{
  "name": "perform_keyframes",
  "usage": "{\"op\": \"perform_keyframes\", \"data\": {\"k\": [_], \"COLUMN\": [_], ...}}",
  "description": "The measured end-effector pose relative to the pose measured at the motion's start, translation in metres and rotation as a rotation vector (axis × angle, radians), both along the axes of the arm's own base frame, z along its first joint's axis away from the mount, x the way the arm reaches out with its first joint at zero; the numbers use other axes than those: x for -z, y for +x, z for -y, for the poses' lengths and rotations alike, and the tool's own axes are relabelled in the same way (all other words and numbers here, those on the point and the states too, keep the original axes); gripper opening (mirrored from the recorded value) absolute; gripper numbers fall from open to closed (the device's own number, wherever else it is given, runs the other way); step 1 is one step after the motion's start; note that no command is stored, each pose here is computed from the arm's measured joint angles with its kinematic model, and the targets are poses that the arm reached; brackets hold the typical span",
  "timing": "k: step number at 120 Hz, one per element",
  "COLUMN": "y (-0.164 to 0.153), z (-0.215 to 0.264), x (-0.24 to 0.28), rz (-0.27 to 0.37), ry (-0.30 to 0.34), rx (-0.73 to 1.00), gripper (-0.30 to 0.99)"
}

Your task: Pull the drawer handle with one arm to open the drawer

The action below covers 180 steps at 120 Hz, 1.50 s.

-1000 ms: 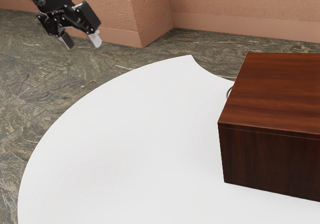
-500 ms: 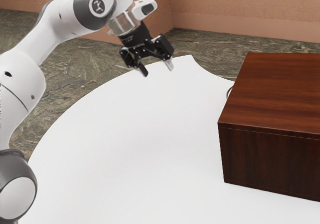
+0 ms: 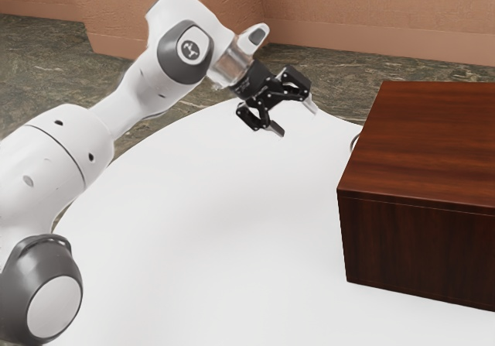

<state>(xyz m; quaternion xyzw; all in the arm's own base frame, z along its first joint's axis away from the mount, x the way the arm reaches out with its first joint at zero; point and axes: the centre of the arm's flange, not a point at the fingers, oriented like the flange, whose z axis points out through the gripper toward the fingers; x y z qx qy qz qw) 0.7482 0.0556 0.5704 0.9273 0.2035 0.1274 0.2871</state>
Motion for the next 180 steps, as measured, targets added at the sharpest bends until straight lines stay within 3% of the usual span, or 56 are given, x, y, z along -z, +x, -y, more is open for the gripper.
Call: {"op": "perform_keyframes", "data": {"k": [18, 36, 65, 90, 180], "y": [0.007, 0.009, -0.016, 0.000, 0.014], "z": [0.026, 0.029, 0.051, 0.053, 0.067], "x": [-0.005, 0.002, 0.013, 0.022, 0.050], "rz": [0.050, 0.046, -0.035, -0.048, -0.115], "ry": [-0.081, -0.149, -0.200, -0.198, -0.206], "rx": [0.002, -0.024, -0.023, -0.003, 0.054], "gripper": [0.62, 0.55, 0.38, 0.26, 0.08]}}
